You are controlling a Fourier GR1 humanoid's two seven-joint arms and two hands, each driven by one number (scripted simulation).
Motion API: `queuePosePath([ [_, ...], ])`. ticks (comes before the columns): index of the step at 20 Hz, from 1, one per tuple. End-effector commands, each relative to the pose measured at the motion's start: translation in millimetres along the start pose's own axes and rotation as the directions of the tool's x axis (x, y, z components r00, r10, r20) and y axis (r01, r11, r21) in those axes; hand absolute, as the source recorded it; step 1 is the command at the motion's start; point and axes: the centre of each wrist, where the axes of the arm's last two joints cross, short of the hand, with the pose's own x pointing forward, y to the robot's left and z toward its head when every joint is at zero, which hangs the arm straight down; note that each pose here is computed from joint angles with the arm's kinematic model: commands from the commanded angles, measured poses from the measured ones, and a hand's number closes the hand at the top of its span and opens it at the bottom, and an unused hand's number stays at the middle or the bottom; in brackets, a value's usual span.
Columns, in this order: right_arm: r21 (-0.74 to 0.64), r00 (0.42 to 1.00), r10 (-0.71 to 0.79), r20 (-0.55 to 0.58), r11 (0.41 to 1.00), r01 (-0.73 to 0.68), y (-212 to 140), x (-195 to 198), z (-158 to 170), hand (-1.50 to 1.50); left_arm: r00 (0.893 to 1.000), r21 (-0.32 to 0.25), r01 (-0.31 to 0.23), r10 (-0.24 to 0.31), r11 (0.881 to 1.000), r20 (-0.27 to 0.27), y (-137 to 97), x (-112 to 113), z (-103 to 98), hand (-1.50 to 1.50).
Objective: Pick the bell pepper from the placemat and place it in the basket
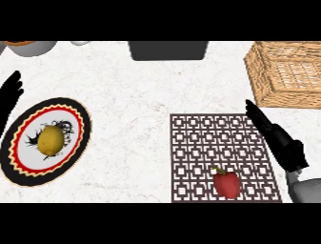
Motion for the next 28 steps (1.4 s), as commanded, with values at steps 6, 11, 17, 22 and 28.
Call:
queuePosePath([
  [6, 0.403, 0.832, -0.281, 0.478, 0.912, 0.076, 72, 112, -41, 1.50, 0.902, -0.104, -0.259, 0.202, 0.960, -0.381, -85, -80, 47, 0.00],
  [11, 0.524, 0.824, -0.156, 0.546, 0.831, -0.190, 167, 105, 10, -1.50, 0.887, -0.125, -0.257, 0.182, 0.958, -0.424, -91, -104, 80, 0.00],
  [17, 0.221, 0.761, 0.268, 0.591, 0.854, -0.472, 162, 119, 33, -1.50, 0.877, -0.079, -0.260, 0.201, 0.962, -0.436, -86, -110, 88, 0.00],
  [22, -0.065, 0.544, 0.656, 0.523, 0.667, -0.742, 106, 164, 30, -1.50, 0.872, -0.052, -0.264, 0.215, 0.963, -0.439, -81, -104, 90, 0.00],
  [28, -0.106, 0.356, 0.815, 0.458, 0.448, -0.888, 77, 223, 70, -1.50, 0.870, -0.050, -0.277, 0.228, 0.960, -0.438, -83, -110, 98, 0.00],
])
